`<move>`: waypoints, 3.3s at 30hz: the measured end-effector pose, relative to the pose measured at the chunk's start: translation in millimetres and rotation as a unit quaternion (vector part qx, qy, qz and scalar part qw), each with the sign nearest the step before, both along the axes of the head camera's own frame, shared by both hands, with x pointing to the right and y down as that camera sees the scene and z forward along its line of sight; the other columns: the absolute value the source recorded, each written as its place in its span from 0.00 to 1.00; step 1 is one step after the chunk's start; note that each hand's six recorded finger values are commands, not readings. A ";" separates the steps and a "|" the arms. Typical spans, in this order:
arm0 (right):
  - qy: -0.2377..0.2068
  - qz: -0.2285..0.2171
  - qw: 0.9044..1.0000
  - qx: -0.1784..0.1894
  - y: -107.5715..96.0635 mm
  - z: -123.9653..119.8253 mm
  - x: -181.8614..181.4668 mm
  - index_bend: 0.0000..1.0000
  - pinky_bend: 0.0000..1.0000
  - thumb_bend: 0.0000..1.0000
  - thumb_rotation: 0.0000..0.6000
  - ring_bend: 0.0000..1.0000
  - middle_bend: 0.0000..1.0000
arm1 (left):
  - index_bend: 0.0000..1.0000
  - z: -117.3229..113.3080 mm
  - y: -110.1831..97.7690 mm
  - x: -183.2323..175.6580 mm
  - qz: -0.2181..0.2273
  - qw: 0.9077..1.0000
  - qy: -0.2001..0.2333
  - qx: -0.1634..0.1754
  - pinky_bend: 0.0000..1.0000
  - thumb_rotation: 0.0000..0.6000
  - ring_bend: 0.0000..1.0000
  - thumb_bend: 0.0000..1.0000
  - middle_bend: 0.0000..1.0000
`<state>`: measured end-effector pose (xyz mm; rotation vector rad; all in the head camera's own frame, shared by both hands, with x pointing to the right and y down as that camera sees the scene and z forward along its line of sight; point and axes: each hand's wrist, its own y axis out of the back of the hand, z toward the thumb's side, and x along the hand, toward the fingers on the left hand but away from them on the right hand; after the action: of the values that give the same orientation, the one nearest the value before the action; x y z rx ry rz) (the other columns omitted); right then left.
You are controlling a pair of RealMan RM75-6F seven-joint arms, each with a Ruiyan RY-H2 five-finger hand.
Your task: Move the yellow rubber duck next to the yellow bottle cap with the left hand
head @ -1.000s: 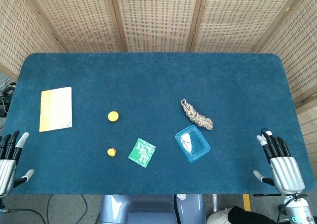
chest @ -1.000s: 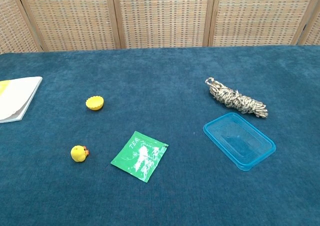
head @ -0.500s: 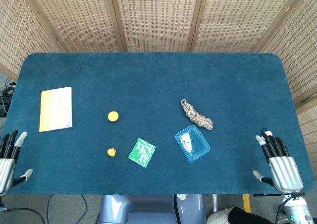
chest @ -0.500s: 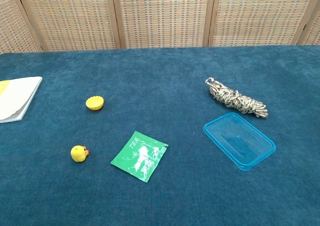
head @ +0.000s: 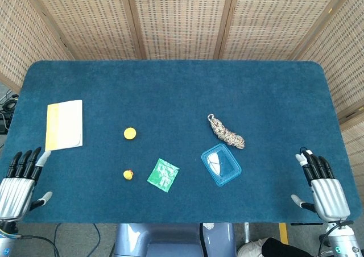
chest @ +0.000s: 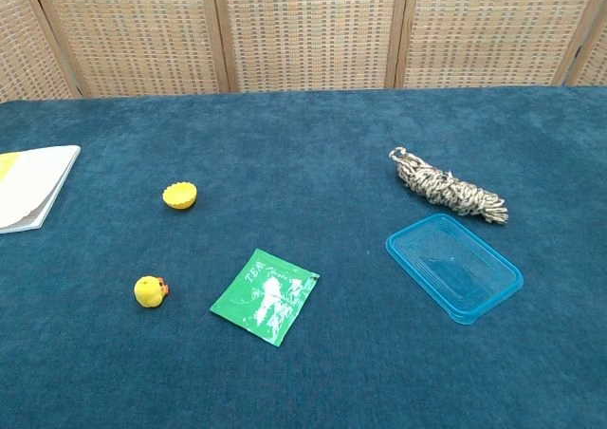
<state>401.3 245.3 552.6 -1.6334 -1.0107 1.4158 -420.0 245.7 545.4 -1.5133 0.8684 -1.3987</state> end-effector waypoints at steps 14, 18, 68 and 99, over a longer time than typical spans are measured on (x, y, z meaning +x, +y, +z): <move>-0.002 0.011 1.000 -0.001 -3.8 0.7 4.7 0.00 0.00 0.00 1.00 0.00 0.00 | 0.16 41.6 -23.8 92.3 0.179 0.979 0.057 -0.076 0.00 1.00 0.00 0.16 0.00; -0.002 0.013 1.000 -0.002 -4.4 1.0 6.1 0.00 0.00 0.00 1.00 0.00 0.00 | 0.25 52.2 -29.6 105.4 0.201 0.974 0.051 -0.093 0.00 1.00 0.00 0.17 0.00; -0.017 0.032 0.999 -0.003 -10.9 0.2 16.6 0.00 0.00 0.00 1.00 0.00 0.00 | 0.37 138.7 -56.7 165.4 0.257 0.950 -0.039 -0.175 0.00 1.00 0.00 0.24 0.00; -0.027 0.035 0.999 -0.005 -11.7 0.1 17.6 0.00 0.00 0.00 1.00 0.00 0.00 | 0.47 160.5 -47.5 170.0 0.248 0.949 -0.044 -0.189 0.00 1.00 0.00 0.34 0.00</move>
<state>418.9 233.6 552.7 -1.6657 -1.1025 1.4315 -250.0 198.2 705.9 -1.7817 0.1349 -1.2778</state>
